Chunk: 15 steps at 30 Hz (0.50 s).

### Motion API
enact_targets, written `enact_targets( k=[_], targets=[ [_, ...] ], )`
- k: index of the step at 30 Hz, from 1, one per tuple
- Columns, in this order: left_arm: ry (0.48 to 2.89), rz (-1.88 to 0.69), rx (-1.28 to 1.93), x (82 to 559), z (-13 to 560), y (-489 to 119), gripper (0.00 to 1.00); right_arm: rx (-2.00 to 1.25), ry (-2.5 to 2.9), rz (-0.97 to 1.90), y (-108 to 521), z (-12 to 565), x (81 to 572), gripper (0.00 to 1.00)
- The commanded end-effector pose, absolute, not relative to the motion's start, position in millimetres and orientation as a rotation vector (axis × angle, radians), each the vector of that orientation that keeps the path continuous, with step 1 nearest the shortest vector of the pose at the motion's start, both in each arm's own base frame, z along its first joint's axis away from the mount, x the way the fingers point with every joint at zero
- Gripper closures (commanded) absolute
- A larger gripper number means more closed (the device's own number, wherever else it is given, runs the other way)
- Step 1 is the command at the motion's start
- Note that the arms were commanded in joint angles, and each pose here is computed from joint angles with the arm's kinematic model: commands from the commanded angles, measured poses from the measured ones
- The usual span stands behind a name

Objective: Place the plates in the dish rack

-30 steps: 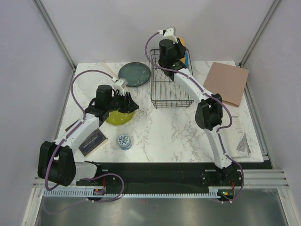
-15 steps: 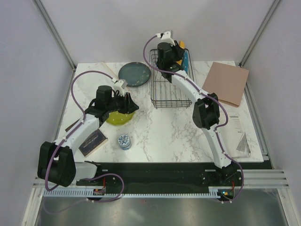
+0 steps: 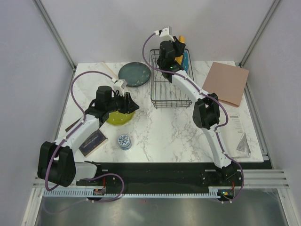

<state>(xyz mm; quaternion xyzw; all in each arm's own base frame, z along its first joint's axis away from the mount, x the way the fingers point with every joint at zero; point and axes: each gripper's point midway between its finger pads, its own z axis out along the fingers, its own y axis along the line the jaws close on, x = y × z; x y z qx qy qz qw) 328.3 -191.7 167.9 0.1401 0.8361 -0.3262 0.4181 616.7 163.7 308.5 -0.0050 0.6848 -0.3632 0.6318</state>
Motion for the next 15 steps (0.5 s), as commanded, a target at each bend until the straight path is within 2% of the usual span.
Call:
enact_targets(
  k=[1,15],
  targets=[
    [2.054,-0.845,0.35,329.6,175.8,-195.3,0.51,0.097,1.405,-0.761,156.6,385.3,602.0,1.0],
    [2.054,-0.832,0.341,328.8,173.1,-191.7,0.51,-0.06,1.385,-0.845,164.1,374.0,608.1,1.0]
  ],
)
